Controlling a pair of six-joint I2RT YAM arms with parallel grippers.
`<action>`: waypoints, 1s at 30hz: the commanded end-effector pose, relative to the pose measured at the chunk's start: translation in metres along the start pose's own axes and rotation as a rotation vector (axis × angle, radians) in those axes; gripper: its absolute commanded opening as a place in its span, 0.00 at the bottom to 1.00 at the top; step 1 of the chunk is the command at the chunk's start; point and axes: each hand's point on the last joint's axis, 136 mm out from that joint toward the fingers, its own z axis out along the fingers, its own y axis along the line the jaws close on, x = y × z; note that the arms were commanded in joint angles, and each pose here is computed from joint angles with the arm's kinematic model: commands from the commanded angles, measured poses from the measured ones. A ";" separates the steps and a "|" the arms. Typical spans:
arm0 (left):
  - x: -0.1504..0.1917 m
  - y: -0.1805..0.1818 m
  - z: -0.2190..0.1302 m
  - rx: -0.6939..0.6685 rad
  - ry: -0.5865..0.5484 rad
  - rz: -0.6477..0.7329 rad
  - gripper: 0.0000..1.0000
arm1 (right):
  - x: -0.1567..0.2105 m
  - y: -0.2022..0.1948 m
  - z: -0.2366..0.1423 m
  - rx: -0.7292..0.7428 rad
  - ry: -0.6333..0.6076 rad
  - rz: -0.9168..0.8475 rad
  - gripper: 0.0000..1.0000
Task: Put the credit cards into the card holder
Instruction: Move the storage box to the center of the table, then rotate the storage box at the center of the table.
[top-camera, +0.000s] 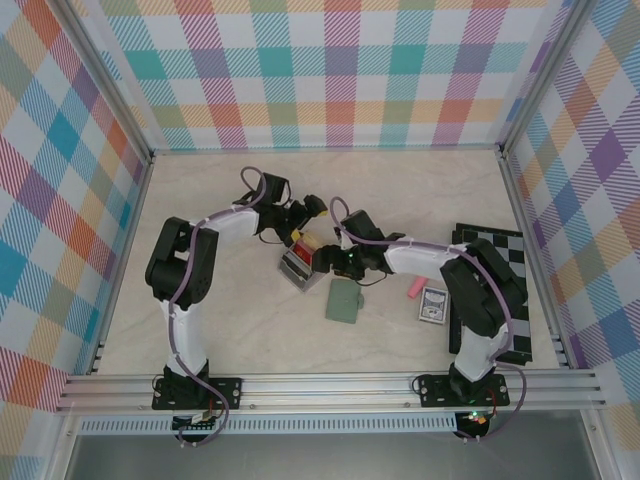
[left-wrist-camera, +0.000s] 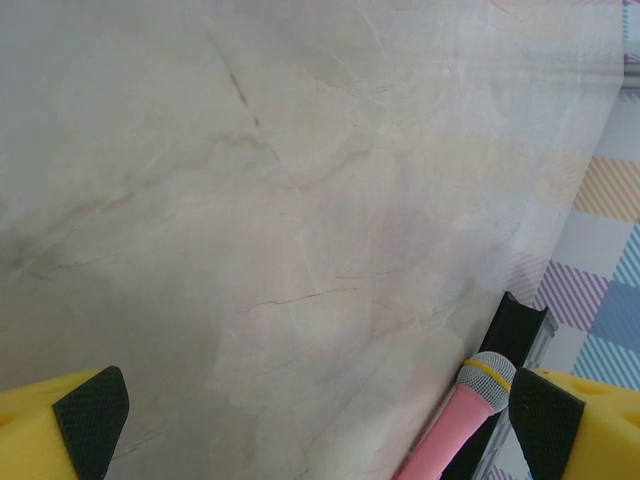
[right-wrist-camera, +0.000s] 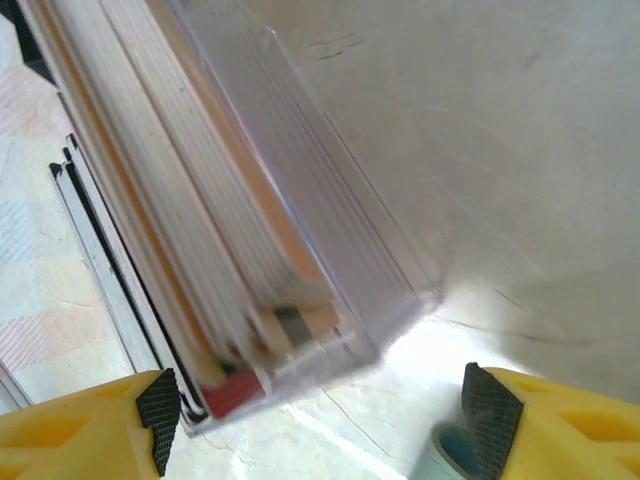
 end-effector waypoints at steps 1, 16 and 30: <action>0.002 -0.010 -0.007 -0.033 0.026 0.072 1.00 | -0.004 -0.010 -0.024 0.068 -0.050 0.005 0.79; 0.039 0.049 -0.130 -0.219 -0.211 0.069 0.95 | -0.061 0.000 -0.053 0.103 -0.080 -0.079 0.77; 0.071 0.037 -0.085 0.072 -0.109 -0.028 0.99 | -0.071 0.007 -0.038 0.058 -0.025 -0.071 0.79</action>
